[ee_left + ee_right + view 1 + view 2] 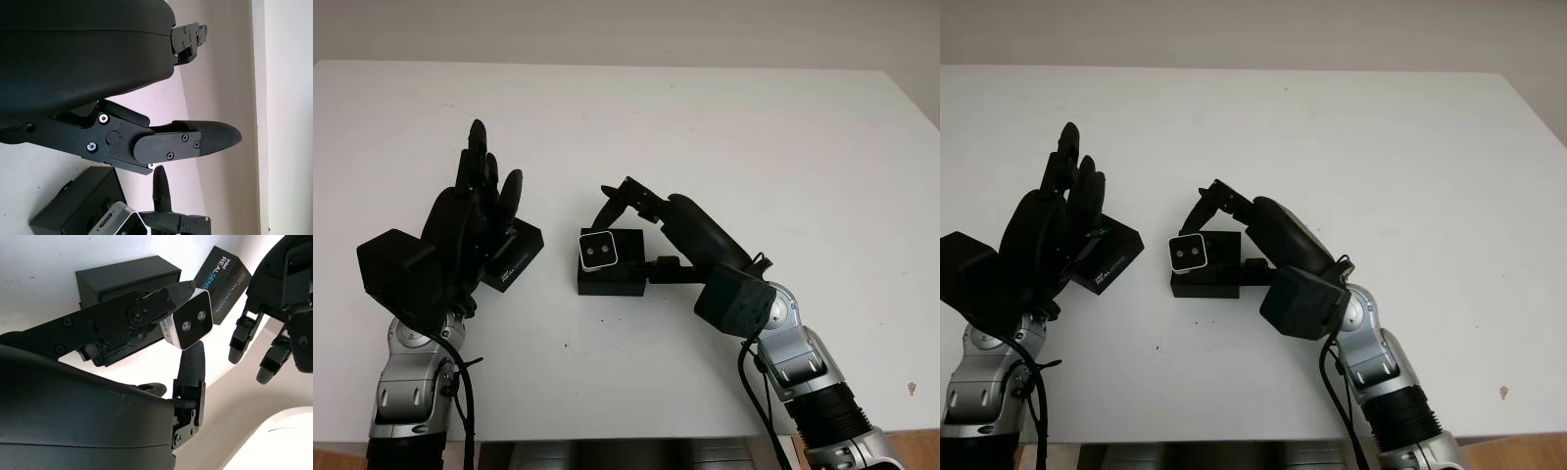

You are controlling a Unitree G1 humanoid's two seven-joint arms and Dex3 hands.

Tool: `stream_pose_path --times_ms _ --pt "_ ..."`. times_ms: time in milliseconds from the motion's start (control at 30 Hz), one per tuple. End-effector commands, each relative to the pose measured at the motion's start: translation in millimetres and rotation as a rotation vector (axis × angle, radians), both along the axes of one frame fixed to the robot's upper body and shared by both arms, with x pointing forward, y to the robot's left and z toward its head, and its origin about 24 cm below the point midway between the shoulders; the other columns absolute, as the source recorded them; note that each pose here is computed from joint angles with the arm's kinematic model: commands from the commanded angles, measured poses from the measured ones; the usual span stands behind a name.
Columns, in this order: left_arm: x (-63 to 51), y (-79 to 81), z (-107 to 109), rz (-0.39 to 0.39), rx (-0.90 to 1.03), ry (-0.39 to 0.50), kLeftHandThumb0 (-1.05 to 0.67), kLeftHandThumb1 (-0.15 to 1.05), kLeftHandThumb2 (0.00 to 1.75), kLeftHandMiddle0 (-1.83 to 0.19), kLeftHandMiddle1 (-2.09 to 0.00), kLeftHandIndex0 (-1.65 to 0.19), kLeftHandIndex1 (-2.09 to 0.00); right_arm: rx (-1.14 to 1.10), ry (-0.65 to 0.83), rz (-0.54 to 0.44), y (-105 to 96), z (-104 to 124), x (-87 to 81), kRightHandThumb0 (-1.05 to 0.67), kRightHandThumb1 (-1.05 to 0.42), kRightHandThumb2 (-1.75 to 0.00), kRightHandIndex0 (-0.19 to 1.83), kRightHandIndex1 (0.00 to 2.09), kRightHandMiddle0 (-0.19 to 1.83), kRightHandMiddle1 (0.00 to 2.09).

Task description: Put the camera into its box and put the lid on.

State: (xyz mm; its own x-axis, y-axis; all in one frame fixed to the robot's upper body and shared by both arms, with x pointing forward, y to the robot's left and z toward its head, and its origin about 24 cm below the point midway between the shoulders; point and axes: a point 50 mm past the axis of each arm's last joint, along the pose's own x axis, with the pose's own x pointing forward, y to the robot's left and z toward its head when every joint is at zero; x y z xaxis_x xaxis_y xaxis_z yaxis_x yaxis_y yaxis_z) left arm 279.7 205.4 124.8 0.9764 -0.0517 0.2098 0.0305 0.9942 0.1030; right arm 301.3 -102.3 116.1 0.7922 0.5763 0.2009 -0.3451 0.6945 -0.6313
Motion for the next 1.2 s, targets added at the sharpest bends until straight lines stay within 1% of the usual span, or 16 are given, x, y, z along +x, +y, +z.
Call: stream_pose_path --times_ms 0,67,167,267,467,600,867,1167 --pt "-1.4 -0.1 -2 -0.004 -0.005 0.003 -0.73 1.05 0.47 0.19 0.00 0.19 0.00 0.021 0.016 -0.020 -1 0 2.2 -0.36 -1.03 -0.06 0.33 0.07 0.22 1.68" --pt "-1.2 -0.1 -2 -0.006 -0.002 0.003 -0.73 1.05 0.47 0.19 0.00 0.19 0.00 0.024 0.040 -0.039 -3 -2 4.8 -0.37 -1.03 -0.06 0.33 0.07 0.20 1.68" --pt "-1.1 -0.7 -2 -0.001 -0.006 0.003 -0.73 1.05 0.47 0.19 0.00 0.19 0.00 0.042 0.101 -0.092 -6 -4 10.3 -0.38 -1.03 -0.05 0.33 0.07 0.19 1.66" --pt "-1.2 -0.7 -2 -0.002 -0.004 0.002 -0.73 1.05 0.47 0.19 0.00 0.19 0.00 0.060 0.142 -0.130 -7 -4 12.0 -0.39 -1.03 -0.05 0.33 0.07 0.19 1.65" --pt "-0.6 -0.8 -2 -0.009 -0.001 -0.001 -0.70 1.05 0.49 0.19 0.00 0.19 0.00 0.108 0.191 -0.189 -6 -6 10.3 -0.41 -1.01 -0.05 0.35 0.08 0.21 1.65" --pt "0.0 -1.5 -2 -0.005 -0.004 0.002 -0.72 1.05 0.48 0.19 0.00 0.19 0.00 0.133 0.199 -0.216 -5 -6 6.8 -0.41 -1.01 -0.05 0.35 0.08 0.20 1.66" --pt "-0.2 -2.1 -2 0.000 -0.009 0.005 -0.73 1.05 0.47 0.19 0.00 0.19 0.00 0.147 0.212 -0.216 -4 -5 2.1 -0.42 -1.02 -0.06 0.34 0.07 0.17 1.68" --pt "-0.9 -2.1 -2 0.002 -0.007 0.006 -0.73 1.05 0.47 0.19 0.00 0.19 0.00 0.112 0.236 -0.186 -4 -6 0.1 -0.41 -1.02 -0.05 0.35 0.07 0.17 1.66"
